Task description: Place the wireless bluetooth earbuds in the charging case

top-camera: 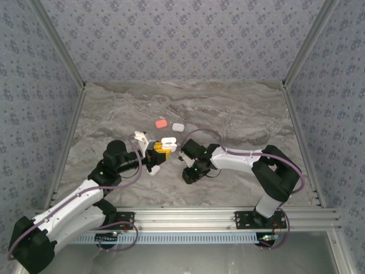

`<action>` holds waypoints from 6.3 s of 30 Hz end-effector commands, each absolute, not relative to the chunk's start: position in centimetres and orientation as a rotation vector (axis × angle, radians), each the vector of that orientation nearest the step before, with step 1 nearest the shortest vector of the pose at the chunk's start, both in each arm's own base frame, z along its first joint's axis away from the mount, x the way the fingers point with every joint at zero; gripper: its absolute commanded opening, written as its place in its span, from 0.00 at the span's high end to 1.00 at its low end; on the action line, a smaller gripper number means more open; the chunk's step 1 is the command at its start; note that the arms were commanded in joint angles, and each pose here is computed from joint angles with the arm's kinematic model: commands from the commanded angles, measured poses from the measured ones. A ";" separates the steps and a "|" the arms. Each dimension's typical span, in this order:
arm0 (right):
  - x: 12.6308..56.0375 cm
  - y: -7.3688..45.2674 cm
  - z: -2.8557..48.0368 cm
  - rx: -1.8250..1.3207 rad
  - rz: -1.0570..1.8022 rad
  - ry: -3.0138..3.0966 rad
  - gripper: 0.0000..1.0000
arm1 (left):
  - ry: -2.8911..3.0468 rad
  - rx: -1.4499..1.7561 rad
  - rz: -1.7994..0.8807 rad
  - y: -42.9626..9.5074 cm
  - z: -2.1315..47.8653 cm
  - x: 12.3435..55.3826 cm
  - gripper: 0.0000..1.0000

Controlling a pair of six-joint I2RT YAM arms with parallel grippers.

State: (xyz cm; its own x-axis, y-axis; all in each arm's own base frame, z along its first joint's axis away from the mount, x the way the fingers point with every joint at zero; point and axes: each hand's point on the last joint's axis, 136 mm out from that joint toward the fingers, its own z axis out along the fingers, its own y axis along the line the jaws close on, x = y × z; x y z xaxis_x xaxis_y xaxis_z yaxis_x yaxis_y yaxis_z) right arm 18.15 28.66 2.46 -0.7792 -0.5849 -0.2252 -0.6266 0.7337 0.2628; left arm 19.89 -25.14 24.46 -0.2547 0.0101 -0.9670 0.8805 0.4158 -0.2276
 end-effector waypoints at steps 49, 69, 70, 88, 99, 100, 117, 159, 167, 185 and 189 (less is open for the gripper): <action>20.1 28.7 30.0 -1.137 0.434 1.720 0.79 | 1.586 0.968 -1.139 -28.3 24.1 18.9 1.00; 20.4 32.6 27.9 -1.248 0.450 1.706 0.79 | 1.555 1.029 -1.175 -28.9 24.5 17.7 1.00; 20.4 32.8 27.8 -1.252 0.454 1.710 0.79 | 1.555 1.030 -1.176 -28.9 24.4 17.7 1.00; 17.9 33.8 26.0 -1.416 0.591 1.716 0.77 | 1.534 1.033 -1.160 -28.8 24.8 17.7 1.00; 17.5 33.1 29.0 -1.383 0.796 1.706 0.58 | 1.521 1.030 -1.152 -28.7 24.9 17.6 1.00; 17.7 32.9 29.4 -1.359 0.807 1.708 0.56 | 1.518 1.029 -1.150 -28.6 24.9 17.6 1.00; 22.1 22.5 19.2 -0.598 0.624 2.306 0.44 | 1.441 0.874 -0.981 -25.8 25.9 18.4 1.00; 22.0 18.7 3.1 -0.474 0.156 2.794 0.51 | 1.466 0.860 -0.966 -25.2 25.7 18.3 1.00; 22.1 20.7 5.1 -0.503 0.360 2.713 0.50 | 1.461 0.859 -0.961 -25.2 25.8 18.3 1.00; 22.2 21.7 2.3 -0.608 0.330 2.785 0.54 | 1.462 0.862 -0.958 -25.2 25.9 18.4 1.00; 22.2 22.1 2.0 -0.629 0.318 2.787 0.57 | 1.464 0.861 -0.958 -25.2 25.9 18.4 1.00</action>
State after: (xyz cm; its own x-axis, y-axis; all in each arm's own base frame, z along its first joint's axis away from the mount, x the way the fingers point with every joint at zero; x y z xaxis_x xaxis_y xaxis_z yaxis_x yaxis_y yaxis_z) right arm 21.98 20.93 2.01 -0.8853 -0.3576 -0.2973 -0.4126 0.8990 0.1472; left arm 18.40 -25.33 24.94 -0.1416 0.0089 -0.9899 0.9086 0.3981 -0.1265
